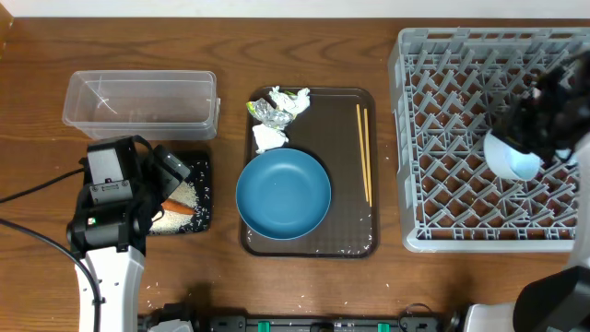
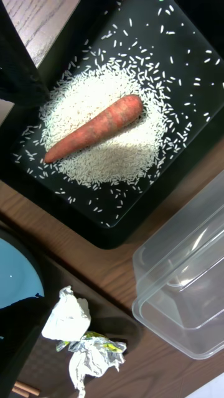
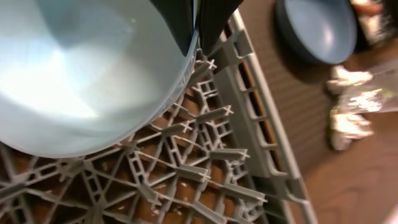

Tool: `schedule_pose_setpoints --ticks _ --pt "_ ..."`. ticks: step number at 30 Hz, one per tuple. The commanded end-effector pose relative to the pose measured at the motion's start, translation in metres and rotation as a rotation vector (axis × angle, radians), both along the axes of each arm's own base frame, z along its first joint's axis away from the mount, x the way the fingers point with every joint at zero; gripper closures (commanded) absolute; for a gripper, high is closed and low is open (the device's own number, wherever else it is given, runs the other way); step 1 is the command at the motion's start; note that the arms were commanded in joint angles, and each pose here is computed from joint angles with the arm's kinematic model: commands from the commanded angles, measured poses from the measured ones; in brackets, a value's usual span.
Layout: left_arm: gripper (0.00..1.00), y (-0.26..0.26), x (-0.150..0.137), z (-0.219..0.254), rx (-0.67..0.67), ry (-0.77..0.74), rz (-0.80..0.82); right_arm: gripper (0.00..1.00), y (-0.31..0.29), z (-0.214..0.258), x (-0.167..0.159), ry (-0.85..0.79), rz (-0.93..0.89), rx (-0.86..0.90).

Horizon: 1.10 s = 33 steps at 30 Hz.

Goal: Sort waste into correct bins and load items into the dishwasher rack
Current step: 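Lift the bowl and carry it right over the dish rack, then lower the bowl into the rack beside the cups and release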

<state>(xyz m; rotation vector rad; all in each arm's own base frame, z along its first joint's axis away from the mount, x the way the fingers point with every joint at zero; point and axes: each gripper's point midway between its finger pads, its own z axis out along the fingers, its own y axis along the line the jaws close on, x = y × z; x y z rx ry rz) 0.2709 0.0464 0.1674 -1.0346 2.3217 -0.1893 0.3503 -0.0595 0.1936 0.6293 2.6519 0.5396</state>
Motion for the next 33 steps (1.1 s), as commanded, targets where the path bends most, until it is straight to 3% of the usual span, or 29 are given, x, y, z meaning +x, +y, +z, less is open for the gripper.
schedule_pose_setpoints --ticks 1,7,13,19,27,33 --pt "0.00 0.004 0.003 0.007 0.016 -0.013 0.009 0.99 0.009 0.014 -0.005 -0.125 0.080 0.167" --pt "0.00 0.004 0.003 0.007 0.016 -0.013 0.009 0.99 -0.018 0.016 -0.006 -0.356 0.075 0.352" --pt "0.00 0.004 0.003 0.007 0.016 -0.012 0.009 0.99 -0.053 0.004 -0.015 -0.496 -0.004 0.404" --pt "0.00 0.004 0.003 0.007 0.016 -0.012 0.009 0.99 -0.064 0.011 -0.020 -0.701 0.039 0.453" --pt "0.00 0.004 0.003 0.007 0.016 -0.012 0.009 0.99 -0.056 0.022 -0.025 -0.855 0.145 0.495" --pt "0.00 0.004 0.003 0.007 0.016 -0.012 0.009 0.99 -0.066 0.018 -0.019 -0.802 0.077 0.496"
